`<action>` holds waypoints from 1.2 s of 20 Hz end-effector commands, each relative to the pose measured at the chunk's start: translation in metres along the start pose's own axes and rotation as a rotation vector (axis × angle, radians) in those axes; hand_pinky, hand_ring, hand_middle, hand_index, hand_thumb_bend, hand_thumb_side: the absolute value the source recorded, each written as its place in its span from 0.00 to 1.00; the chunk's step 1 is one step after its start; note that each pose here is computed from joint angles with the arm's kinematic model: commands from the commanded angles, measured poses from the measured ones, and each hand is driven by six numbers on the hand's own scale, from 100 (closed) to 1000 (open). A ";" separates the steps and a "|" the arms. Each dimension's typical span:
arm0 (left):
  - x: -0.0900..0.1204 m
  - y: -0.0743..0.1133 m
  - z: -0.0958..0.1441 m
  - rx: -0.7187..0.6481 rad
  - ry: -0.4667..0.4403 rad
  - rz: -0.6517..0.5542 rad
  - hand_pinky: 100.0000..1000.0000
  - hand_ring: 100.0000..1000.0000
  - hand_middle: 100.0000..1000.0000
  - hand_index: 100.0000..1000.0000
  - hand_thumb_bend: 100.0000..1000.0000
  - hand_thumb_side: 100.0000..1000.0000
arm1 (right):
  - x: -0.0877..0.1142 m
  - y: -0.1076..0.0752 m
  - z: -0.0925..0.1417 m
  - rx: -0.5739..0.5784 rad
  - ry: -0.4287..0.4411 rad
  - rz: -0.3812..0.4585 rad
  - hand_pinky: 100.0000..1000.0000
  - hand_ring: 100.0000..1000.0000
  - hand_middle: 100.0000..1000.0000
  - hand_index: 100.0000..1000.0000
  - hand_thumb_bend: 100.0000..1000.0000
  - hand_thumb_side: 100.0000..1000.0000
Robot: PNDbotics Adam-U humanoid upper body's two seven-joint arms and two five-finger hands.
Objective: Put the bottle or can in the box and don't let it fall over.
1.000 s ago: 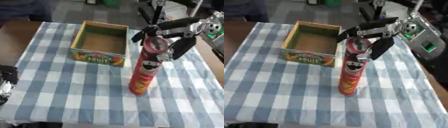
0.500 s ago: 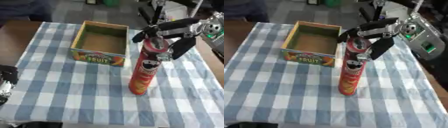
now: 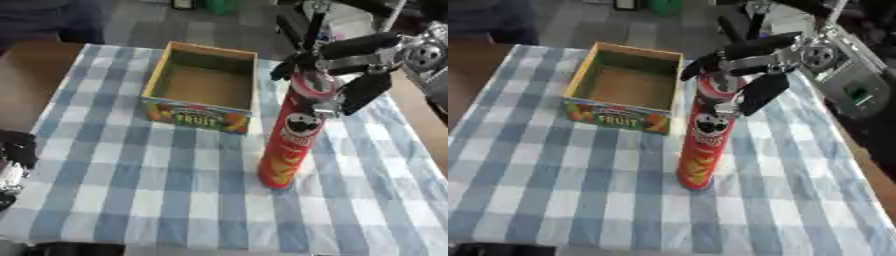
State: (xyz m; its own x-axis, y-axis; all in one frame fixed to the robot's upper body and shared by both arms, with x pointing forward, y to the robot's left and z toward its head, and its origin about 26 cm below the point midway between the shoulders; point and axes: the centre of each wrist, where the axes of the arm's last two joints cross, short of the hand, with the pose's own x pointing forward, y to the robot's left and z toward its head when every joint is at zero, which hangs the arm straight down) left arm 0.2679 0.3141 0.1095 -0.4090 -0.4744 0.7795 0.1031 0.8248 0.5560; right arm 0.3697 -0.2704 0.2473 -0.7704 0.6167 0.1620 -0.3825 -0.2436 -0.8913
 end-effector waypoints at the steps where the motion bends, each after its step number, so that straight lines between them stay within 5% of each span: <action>1: 0.004 0.004 -0.002 0.003 -0.018 -0.008 0.57 0.50 0.53 0.67 0.08 0.43 | -0.005 -0.001 0.005 0.018 0.037 0.011 0.65 0.76 0.93 0.98 0.00 0.70; 6: 0.004 0.004 -0.002 0.002 -0.018 -0.007 0.57 0.50 0.53 0.67 0.08 0.43 | -0.004 -0.002 0.005 0.015 0.029 0.014 0.45 0.58 0.80 0.88 0.00 0.61; 10: 0.004 0.004 -0.002 0.003 -0.018 -0.006 0.57 0.50 0.53 0.67 0.07 0.43 | -0.003 -0.003 0.006 0.008 0.025 0.014 0.27 0.49 0.73 0.78 0.00 0.33; 24: 0.004 0.004 -0.002 0.003 -0.018 -0.005 0.57 0.50 0.53 0.67 0.07 0.43 | 0.012 -0.026 0.021 -0.067 -0.025 0.040 0.14 0.40 0.62 0.68 0.00 0.16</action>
State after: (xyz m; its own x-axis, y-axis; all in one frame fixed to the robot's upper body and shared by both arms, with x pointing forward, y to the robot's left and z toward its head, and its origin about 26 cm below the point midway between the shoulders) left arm 0.2679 0.3142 0.1094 -0.4098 -0.4734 0.7797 0.1049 0.8246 0.5559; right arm 0.3648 -0.2669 0.2615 -0.7902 0.5864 0.1778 -0.3615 -0.2119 -0.9080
